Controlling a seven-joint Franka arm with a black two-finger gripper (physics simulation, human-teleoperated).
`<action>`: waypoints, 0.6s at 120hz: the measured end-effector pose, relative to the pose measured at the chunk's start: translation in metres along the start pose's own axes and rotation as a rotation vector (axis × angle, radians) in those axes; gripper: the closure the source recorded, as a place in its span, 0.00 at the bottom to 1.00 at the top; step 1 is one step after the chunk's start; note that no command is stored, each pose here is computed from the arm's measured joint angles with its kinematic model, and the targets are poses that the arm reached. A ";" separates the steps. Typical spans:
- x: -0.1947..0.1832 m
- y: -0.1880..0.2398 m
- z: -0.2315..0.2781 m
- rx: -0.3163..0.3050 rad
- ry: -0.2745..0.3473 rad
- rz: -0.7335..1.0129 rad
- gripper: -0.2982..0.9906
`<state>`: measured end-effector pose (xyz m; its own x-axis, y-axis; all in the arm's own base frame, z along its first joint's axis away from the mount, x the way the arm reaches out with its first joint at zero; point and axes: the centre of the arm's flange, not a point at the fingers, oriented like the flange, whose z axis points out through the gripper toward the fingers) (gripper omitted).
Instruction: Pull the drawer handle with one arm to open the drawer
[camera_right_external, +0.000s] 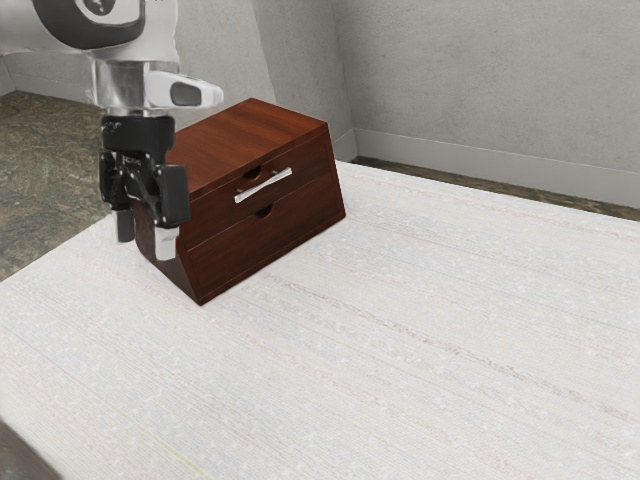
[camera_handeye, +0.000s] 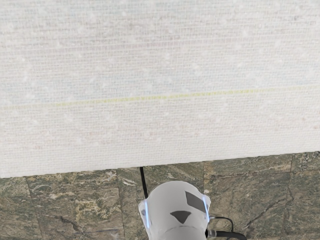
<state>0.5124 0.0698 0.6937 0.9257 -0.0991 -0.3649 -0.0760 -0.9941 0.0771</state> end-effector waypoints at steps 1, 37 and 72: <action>0.003 -0.001 0.000 0.004 0.014 0.008 0.23; 0.064 -0.063 -0.028 0.117 0.362 0.255 0.23; 0.143 -0.082 -0.046 0.391 0.465 0.471 0.24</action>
<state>0.6684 0.1387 0.6780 0.8169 -0.5737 0.0599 -0.5465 -0.8030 -0.2378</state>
